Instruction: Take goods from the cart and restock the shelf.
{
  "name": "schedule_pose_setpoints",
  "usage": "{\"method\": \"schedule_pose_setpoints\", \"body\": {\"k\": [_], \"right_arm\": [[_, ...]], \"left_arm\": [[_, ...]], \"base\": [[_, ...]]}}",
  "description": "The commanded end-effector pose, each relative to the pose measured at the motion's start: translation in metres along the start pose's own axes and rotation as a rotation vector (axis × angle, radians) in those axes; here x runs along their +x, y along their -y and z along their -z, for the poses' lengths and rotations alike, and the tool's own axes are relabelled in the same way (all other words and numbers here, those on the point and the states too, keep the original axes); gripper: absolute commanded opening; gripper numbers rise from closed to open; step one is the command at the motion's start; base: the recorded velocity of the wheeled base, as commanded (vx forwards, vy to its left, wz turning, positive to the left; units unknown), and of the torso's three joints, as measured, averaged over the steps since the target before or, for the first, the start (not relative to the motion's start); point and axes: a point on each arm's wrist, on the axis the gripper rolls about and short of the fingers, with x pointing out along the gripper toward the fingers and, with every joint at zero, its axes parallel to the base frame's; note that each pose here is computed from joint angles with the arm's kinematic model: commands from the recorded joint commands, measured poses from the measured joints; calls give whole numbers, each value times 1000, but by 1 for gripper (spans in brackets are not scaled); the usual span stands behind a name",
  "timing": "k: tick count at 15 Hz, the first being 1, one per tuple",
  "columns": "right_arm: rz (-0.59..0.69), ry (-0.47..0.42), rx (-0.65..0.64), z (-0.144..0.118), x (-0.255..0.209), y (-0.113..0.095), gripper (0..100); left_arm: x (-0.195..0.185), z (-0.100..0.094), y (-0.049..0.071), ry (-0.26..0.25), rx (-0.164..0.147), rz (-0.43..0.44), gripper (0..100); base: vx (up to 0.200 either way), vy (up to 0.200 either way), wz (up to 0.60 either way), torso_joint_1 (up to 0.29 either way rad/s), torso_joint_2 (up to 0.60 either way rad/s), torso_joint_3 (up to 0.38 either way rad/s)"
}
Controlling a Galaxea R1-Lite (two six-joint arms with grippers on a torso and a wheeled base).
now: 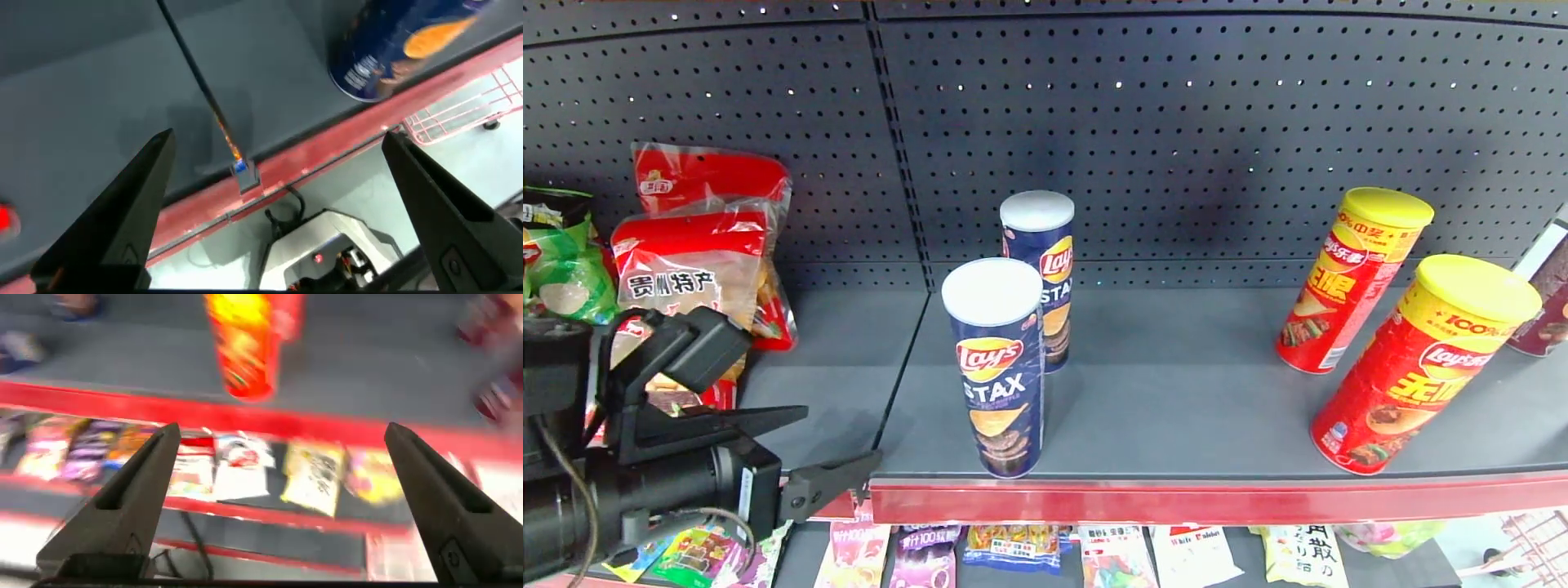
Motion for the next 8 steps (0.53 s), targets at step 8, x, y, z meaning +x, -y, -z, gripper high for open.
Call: {"method": "schedule_pose_setpoints", "body": {"k": [8], "right_arm": [[74, 23, 16, 42, -3, -1, 100]], "left_arm": [[54, -8, -7, -127, 57, 19, 100]], "base": [[0, 0, 0, 0, 0, 0]]}}
